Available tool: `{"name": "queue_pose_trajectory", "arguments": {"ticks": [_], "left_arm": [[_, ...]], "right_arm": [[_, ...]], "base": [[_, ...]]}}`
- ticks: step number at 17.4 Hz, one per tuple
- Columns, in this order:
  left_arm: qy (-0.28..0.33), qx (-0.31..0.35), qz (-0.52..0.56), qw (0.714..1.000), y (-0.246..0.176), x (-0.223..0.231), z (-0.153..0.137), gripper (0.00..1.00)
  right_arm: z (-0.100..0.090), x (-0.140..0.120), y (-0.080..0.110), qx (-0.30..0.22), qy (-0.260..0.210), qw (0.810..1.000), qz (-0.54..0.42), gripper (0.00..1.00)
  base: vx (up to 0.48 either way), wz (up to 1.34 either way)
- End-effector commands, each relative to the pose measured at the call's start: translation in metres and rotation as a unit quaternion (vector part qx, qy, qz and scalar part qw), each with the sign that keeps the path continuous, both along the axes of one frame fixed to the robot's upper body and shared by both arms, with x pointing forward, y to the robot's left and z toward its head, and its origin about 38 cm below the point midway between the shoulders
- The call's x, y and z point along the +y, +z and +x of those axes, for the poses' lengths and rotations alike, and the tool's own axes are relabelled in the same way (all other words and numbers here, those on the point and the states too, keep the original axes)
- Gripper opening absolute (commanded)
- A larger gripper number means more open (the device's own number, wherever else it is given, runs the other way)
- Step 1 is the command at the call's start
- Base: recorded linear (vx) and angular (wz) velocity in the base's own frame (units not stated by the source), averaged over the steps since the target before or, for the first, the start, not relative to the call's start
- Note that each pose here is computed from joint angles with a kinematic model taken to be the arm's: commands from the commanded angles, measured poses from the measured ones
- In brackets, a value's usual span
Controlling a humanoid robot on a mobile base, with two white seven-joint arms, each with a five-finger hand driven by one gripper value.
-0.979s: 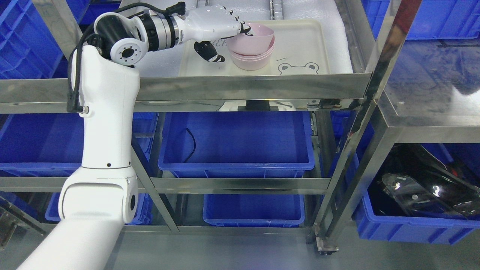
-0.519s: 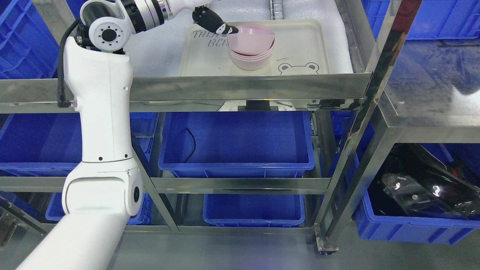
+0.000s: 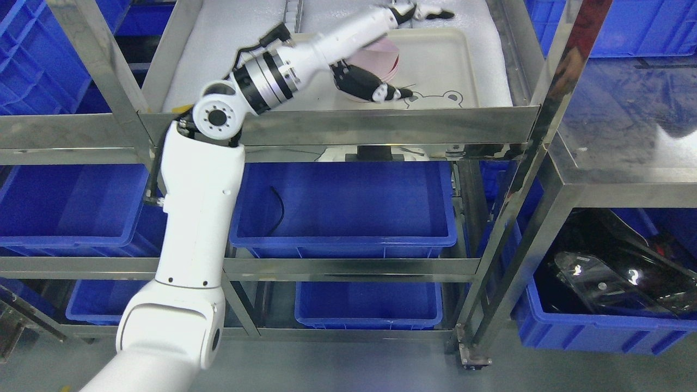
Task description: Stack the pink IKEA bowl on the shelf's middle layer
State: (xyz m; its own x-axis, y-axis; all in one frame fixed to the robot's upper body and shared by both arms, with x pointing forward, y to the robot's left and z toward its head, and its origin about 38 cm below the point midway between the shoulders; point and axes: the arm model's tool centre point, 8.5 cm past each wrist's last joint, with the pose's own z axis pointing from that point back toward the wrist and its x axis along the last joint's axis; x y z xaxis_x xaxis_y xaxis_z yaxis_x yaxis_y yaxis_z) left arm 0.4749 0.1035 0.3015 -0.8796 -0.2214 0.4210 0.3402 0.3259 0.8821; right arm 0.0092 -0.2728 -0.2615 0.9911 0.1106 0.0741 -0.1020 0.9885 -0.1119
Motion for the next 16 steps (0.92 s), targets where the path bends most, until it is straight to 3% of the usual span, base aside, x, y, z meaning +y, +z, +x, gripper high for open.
{"name": "queue_pose_trajectory", "arguments": {"ticks": [1, 5, 7, 11, 16], "left_arm": [[-0.165, 0.072, 0.067, 0.981, -0.108, -0.089, -0.085, 0.84], [-0.19, 0.099, 0.057, 0.975, -0.156, -0.084, -0.12, 0.84], [-0.162, 0.149, 0.024, 0.975, -0.193, -0.066, -0.138, 0.84], [-0.016, 0.235, -0.094, 0.967, -0.245, -0.015, -0.147, 0.88], [0.161, 0.318, -0.208, 0.911, -0.3, 0.037, -0.14, 0.89]], "right_arm": [[-0.009, -0.011, 0.001, 0.003, 0.0, 1.0, -0.009, 1.0], [-0.009, -0.011, 0.001, 0.003, 0.0, 1.0, -0.009, 1.0], [-0.009, -0.011, 0.001, 0.003, 0.0, 1.0, -0.009, 1.0], [-0.009, -0.011, 0.001, 0.003, 0.0, 1.0, -0.009, 1.0], [-0.009, -0.011, 0.001, 0.003, 0.0, 1.0, -0.009, 1.0]], "base": [[0.0, 0.0], [0.0, 0.0], [0.0, 0.0], [0.0, 0.0], [0.0, 0.0]]}}
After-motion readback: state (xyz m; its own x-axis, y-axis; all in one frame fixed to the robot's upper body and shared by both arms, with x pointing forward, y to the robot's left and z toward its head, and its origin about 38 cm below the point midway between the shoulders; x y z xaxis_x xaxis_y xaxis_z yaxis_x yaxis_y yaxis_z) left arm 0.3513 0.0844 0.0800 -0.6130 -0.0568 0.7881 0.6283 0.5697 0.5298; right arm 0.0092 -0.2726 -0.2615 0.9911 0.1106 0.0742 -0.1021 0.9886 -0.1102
